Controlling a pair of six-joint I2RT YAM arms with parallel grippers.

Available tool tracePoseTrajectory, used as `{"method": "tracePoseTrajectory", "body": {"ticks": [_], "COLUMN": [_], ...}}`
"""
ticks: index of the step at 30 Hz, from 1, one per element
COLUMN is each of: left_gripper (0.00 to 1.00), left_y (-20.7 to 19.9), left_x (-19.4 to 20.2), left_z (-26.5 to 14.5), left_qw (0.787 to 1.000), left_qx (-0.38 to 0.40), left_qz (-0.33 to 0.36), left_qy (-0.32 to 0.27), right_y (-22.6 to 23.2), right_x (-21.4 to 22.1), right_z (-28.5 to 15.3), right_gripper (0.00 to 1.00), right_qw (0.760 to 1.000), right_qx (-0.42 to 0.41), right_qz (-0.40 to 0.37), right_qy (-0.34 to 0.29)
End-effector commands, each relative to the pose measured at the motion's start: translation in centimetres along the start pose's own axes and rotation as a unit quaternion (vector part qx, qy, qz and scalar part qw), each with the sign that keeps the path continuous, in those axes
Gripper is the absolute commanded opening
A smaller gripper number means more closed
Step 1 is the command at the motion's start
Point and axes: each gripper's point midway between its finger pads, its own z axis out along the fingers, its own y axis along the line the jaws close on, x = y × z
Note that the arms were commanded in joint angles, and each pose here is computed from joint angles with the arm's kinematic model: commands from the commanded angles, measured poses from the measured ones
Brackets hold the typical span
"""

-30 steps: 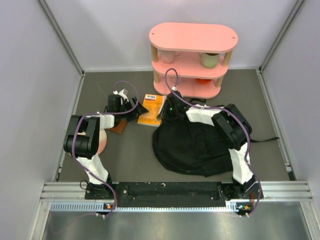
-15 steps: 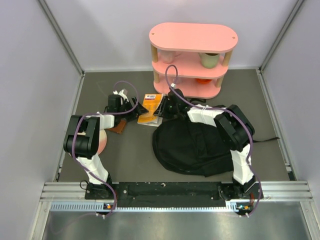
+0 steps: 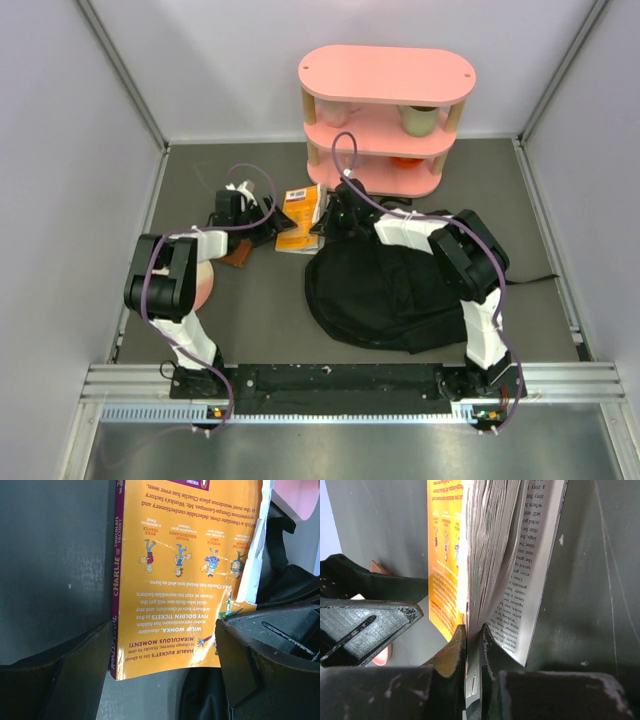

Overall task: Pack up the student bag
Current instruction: Pick up the book from the center of the board.

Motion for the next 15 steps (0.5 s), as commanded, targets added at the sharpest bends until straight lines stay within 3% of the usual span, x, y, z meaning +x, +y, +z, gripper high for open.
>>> {"method": "tracePoseTrajectory", "body": {"ticks": [1,6,7,15], "left_gripper": [0.87,0.94,0.99,0.99], "left_y": [-3.9,-5.4,-5.6,-8.2], "left_x": [0.0,-2.1,-2.5,-3.4], "left_z": [-2.6,-6.0,-6.6,-12.6], "left_qw": [0.999,0.998,0.997,0.990], "left_qx": [0.034,0.012,0.006,0.010], "left_qz": [0.013,0.040,0.044,0.067], "left_qy": [0.000,-0.049,-0.061,-0.128], "right_y": [5.8,9.2,10.0,12.9], "right_x": [-1.1,-2.1,-2.1,-2.9], "right_z": [-2.7,-5.6,-6.2,-12.2], "right_gripper": [0.00,0.00,0.00,0.00], "right_qw": [0.996,0.987,0.984,0.969], "right_qx": [-0.075,-0.151,-0.169,-0.229], "right_qz": [-0.033,-0.040,-0.043,-0.054], "right_qy": [-0.023,-0.047,-0.046,-0.079]}}
